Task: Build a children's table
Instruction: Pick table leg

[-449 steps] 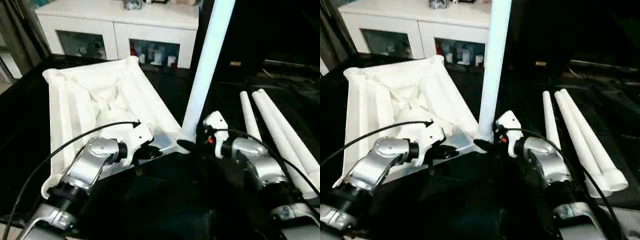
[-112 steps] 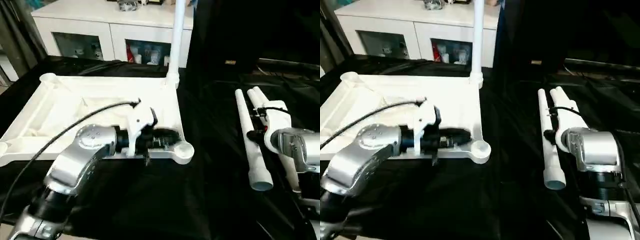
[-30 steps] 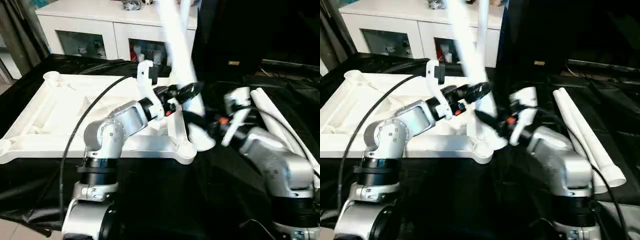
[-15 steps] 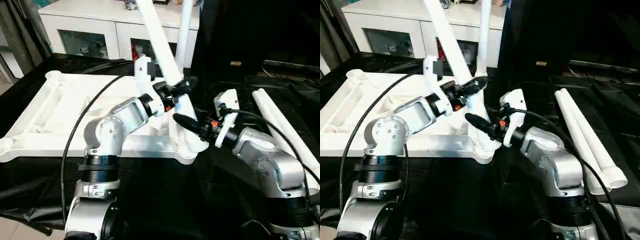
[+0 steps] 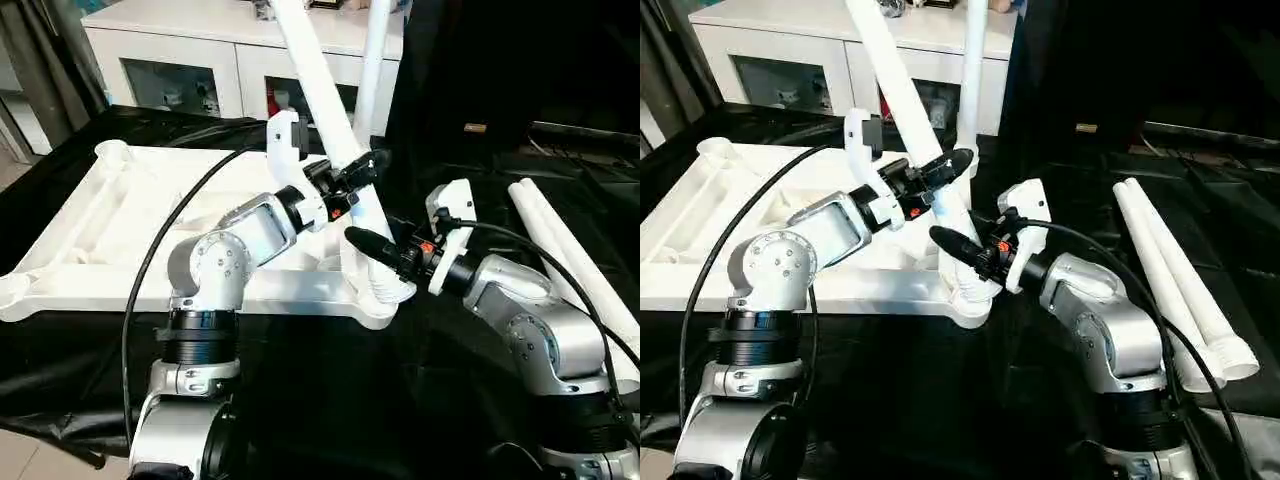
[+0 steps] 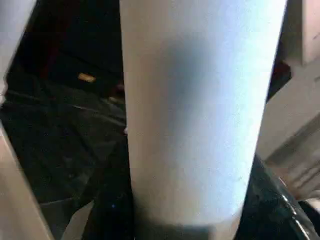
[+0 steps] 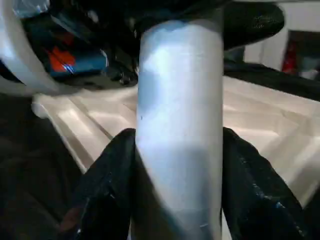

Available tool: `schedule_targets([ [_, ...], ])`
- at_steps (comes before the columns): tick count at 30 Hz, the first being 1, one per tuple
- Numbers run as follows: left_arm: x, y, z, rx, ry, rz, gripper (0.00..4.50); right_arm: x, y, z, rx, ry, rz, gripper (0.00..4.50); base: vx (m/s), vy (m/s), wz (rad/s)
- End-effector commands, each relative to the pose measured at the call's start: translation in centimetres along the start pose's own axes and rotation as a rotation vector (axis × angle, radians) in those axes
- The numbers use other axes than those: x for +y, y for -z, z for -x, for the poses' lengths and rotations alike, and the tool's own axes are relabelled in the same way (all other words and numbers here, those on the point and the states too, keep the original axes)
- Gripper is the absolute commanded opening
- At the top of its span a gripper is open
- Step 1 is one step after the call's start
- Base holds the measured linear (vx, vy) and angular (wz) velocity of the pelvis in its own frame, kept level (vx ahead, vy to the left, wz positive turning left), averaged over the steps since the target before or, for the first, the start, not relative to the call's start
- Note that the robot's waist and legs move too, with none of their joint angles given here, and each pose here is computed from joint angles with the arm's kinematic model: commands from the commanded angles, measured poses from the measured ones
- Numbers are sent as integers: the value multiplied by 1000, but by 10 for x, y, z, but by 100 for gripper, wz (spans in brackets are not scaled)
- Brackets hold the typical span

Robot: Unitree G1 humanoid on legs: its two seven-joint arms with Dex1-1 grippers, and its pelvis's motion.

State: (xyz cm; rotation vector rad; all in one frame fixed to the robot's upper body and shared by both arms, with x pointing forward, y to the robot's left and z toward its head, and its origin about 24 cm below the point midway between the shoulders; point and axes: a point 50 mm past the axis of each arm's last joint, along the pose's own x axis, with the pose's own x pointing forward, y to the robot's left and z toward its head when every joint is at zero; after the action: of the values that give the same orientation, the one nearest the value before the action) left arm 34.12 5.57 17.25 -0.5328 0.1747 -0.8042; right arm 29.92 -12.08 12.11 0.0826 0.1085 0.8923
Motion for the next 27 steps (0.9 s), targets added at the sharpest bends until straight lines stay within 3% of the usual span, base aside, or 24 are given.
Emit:
schedule_targets([
  [1, 12, -10, 2, -21, -134, -86, 188, -1, -8, -2, -6, 16, 82, 259, 0, 0, 0],
  [3, 17, -13, 1, -21, -223, -171, 188, 1, -9, -12, 28, 74, 221, 277, 0, 0, 0],
  [7, 13, -19, -3, -52, -267, -212, 188, 9, 4, -31, 134, 147, 283, 298, 0, 0, 0],
  [14, 11, -23, -5, -79, -293, -246, 187, 12, 14, -44, 185, 214, 254, 298, 0, 0, 0],
  [20, 7, -23, -6, -94, -279, -224, 187, 2, 21, -47, 257, 287, 213, 298, 0, 0, 0],
  [27, 3, -21, -6, -97, -251, -196, 186, 1, 21, -51, 238, 267, 133, 249, 0, 0, 0],
])
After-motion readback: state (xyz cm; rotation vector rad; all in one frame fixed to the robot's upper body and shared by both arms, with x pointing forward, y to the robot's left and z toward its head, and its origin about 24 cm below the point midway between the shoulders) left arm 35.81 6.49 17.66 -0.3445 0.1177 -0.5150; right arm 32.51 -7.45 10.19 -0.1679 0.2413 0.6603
